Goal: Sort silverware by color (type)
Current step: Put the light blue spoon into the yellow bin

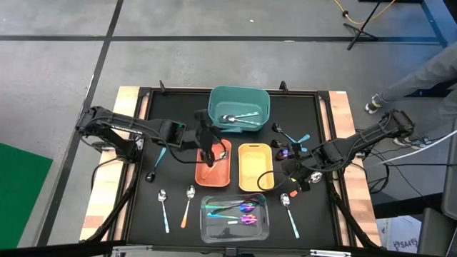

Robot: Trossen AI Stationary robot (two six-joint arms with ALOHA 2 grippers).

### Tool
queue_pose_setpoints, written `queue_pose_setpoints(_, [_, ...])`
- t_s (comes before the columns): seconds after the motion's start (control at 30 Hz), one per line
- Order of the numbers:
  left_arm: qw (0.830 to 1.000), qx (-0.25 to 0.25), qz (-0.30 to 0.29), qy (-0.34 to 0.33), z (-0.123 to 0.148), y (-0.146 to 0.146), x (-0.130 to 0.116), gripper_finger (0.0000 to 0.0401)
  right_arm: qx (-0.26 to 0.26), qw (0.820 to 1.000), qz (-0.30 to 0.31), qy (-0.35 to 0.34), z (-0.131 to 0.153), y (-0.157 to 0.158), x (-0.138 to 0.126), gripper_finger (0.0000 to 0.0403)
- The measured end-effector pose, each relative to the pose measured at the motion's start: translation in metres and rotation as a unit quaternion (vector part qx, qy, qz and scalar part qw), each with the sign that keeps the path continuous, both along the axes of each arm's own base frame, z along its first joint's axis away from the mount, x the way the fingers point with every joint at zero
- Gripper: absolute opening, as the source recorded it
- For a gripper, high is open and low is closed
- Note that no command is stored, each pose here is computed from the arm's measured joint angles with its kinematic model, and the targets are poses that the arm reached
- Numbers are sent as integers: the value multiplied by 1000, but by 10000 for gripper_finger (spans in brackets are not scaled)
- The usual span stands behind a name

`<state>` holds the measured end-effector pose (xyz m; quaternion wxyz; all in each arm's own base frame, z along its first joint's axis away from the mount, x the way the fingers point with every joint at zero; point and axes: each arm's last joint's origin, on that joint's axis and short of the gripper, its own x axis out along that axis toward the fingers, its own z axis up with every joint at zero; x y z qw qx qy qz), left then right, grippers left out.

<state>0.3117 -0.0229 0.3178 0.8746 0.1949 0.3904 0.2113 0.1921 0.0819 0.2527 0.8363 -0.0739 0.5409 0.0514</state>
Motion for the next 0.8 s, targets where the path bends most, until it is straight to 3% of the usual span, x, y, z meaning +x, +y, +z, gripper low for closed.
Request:
queue_pose_setpoints(0.2, [986,58,-156,-8,6,4,21,2,9,1000,0,-19,16,1,3,129])
queue_pose_setpoints(0.4, [952,94,-291,29,-11,2,41,2,19,999,0,-41,44,2,5,129])
queue_pose_setpoints(0.63, [902,135,-410,26,-44,-5,75,2,22,997,7,-73,66,3,7,129])
queue_pose_setpoints(0.8, [875,156,-458,11,-70,-9,97,2,16,996,4,-84,70,2,8,129])
